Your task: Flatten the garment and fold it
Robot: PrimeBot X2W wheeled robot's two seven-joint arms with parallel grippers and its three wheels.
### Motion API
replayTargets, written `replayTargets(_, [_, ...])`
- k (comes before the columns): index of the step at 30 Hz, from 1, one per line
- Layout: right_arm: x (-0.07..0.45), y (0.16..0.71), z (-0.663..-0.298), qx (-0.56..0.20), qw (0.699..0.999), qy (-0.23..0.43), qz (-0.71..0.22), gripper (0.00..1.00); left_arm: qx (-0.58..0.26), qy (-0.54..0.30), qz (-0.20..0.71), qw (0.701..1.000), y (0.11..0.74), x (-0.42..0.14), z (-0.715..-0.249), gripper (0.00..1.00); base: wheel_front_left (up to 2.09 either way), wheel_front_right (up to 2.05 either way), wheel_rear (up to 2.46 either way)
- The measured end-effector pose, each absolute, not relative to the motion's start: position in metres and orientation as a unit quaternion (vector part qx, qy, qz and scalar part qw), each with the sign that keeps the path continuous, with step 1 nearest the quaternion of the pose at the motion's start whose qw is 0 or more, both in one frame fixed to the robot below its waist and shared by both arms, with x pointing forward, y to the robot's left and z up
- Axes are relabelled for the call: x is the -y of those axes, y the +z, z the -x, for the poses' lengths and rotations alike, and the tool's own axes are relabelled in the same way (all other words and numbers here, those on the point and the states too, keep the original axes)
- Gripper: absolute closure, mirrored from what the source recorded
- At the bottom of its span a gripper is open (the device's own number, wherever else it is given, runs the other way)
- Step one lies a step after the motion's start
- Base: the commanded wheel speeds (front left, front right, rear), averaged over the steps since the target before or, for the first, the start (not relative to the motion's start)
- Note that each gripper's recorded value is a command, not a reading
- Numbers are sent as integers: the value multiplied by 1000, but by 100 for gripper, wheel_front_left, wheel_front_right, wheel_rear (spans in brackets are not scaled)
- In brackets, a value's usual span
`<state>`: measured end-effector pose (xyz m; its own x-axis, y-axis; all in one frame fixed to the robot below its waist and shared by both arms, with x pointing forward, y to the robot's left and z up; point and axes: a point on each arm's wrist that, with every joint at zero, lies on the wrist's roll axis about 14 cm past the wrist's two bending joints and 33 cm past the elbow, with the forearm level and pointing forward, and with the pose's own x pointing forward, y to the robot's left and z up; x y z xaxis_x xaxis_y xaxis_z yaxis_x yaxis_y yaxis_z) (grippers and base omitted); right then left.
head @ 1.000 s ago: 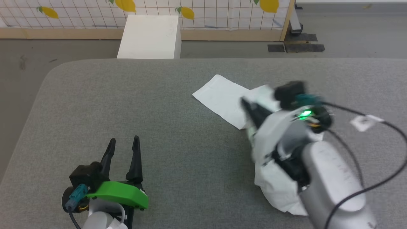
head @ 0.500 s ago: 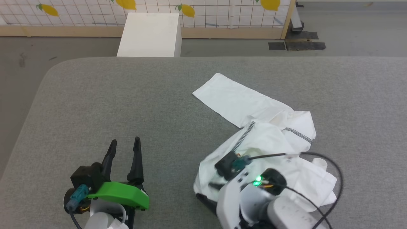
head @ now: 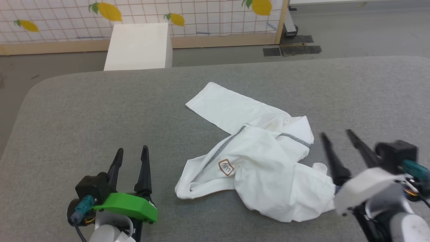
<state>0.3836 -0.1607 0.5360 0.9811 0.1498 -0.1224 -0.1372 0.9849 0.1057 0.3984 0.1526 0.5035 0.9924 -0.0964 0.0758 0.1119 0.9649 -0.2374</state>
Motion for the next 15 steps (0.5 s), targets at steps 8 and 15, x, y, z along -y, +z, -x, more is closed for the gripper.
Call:
replayTargets(8, [212,504,-358,-75,994,-11,-77,0,-31,-136,114,984,484,-98,-402,0,0,0,0])
replayTargets(15, [217,493,-349,-88,992,-23,-90,0,-179,-209,71,959,446,-55,-402,0,0,0,0])
